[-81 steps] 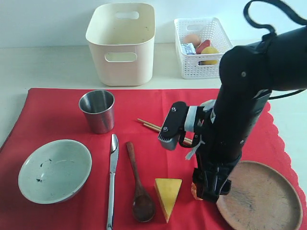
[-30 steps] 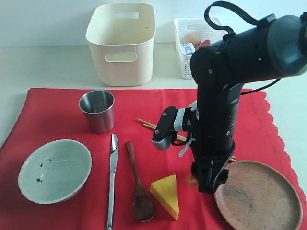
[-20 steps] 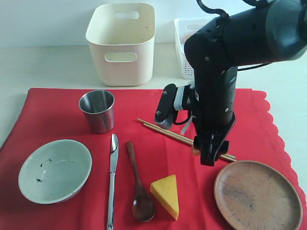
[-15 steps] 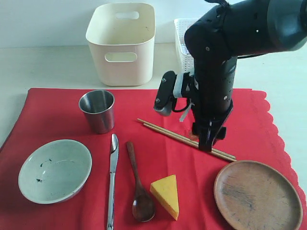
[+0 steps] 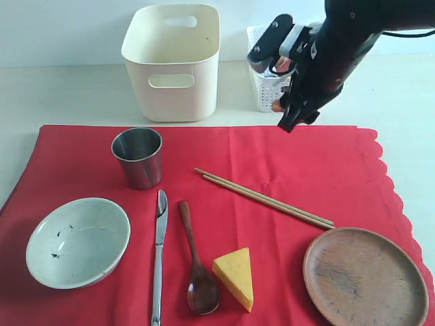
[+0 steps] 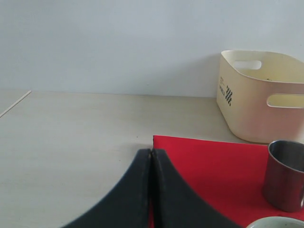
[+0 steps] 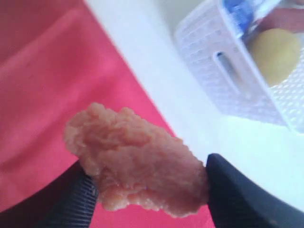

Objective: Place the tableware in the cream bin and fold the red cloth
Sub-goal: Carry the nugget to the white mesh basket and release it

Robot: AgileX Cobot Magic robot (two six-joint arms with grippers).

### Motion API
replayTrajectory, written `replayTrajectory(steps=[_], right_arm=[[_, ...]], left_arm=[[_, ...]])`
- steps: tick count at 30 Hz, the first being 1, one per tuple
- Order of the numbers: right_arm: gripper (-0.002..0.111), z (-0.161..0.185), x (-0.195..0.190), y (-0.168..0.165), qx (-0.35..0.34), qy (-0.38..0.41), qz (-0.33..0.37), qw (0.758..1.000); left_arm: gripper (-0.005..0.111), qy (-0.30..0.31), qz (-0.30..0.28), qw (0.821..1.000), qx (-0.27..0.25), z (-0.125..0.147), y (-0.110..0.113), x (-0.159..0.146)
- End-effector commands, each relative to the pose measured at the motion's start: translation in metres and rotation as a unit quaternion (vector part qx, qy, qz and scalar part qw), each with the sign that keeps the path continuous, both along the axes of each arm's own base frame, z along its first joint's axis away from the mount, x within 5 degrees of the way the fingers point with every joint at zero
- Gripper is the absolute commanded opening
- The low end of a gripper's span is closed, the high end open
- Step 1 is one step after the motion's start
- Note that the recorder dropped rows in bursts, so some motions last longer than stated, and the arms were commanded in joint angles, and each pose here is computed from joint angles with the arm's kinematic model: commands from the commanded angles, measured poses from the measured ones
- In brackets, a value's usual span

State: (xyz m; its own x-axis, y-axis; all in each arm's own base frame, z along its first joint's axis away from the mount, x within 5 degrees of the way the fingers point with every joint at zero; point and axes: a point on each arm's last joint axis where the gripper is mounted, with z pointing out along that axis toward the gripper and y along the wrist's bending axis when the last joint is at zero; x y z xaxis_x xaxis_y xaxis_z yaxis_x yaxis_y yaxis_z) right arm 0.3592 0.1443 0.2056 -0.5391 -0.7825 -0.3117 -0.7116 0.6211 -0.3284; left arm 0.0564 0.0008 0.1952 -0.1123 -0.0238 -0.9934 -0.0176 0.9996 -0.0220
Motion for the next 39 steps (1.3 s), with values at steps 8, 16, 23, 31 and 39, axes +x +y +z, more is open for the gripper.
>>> replayTrajectory(steps=[8,16,23,31,39], right_arm=[[0.000,0.025,0.043,-0.013,0.175,-0.191,-0.079,0.963],[0.000,0.008,0.067,-0.018,0.237,-0.251,-0.090,0.934],[0.000,-0.018,0.090,-0.029,0.258,-0.242,-0.141,0.925],[0.000,-0.043,0.104,-0.026,0.272,-0.223,-0.166,0.921],[0.043,-0.051,0.105,-0.025,0.274,-0.221,-0.168,0.921]], left_arm=[[0.002,-0.002,-0.003,1.000,0.000,0.000,0.000,0.000],[0.002,-0.002,-0.003,1.000,0.000,0.000,0.000,0.000],[0.002,-0.002,-0.003,1.000,0.000,0.000,0.000,0.000],[0.002,-0.002,-0.003,1.000,0.000,0.000,0.000,0.000],[0.002,-0.002,-0.003,1.000,0.000,0.000,0.000,0.000]])
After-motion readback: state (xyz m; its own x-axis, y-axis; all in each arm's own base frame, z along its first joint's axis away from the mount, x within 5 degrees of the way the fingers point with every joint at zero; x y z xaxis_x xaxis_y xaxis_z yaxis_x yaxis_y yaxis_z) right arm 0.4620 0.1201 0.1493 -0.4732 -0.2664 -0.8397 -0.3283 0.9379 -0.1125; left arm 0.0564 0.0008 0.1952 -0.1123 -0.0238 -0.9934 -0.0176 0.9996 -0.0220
